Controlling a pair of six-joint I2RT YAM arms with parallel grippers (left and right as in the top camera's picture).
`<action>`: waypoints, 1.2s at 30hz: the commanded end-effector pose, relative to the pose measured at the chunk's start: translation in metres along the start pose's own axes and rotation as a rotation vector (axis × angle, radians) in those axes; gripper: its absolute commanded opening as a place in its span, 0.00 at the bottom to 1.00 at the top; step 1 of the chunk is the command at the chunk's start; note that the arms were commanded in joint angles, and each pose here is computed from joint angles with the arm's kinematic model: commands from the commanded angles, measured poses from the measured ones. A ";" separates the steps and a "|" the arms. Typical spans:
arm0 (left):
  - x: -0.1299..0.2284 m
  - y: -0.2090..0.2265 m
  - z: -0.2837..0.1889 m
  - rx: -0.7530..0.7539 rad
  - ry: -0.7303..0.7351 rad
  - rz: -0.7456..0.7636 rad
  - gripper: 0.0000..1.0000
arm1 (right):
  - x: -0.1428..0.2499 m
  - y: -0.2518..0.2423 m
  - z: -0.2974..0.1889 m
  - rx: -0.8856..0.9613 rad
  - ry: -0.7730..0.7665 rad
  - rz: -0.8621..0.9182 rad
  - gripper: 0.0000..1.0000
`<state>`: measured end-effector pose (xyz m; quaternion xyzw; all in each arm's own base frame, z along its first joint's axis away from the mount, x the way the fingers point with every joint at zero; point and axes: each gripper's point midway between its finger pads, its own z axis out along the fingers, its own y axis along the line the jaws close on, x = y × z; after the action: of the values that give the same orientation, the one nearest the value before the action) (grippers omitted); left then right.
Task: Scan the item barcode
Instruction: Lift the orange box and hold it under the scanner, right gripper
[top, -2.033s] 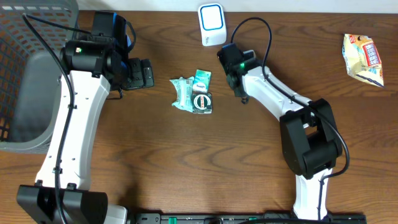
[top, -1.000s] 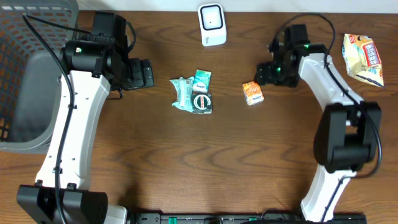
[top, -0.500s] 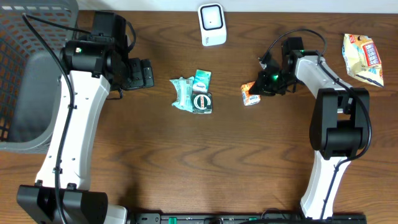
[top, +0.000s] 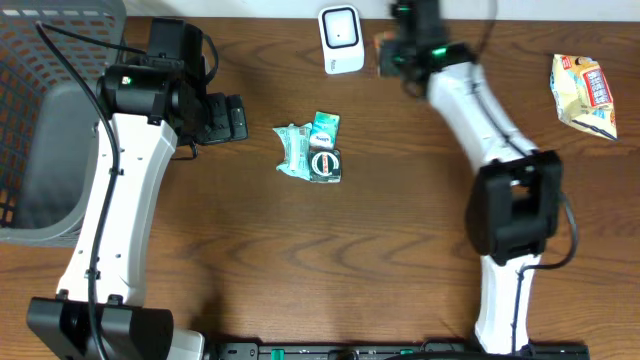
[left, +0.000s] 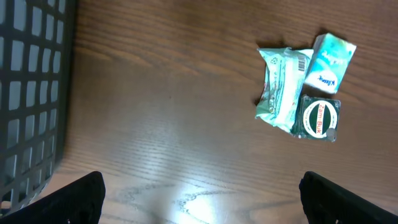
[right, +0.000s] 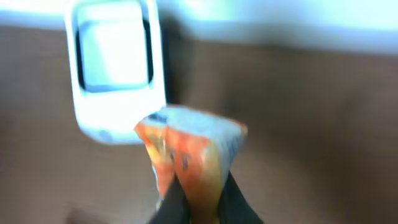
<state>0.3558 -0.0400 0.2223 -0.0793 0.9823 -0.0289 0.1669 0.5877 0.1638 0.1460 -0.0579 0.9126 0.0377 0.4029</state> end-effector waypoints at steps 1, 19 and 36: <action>0.001 0.002 0.003 -0.008 0.010 0.004 0.98 | -0.045 0.013 -0.016 0.262 -0.209 -0.202 0.01; 0.001 0.002 0.003 -0.008 0.010 0.004 0.98 | -0.038 0.068 0.050 0.263 -0.372 -0.601 0.01; 0.001 0.002 0.003 -0.008 0.010 0.004 0.98 | -0.078 -0.046 -0.028 0.534 -0.235 -0.479 0.01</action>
<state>0.3560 -0.0400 0.2222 -0.0795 0.9823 -0.0290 0.1669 0.6275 0.1728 0.1467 -0.2423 0.7954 -0.2967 0.4697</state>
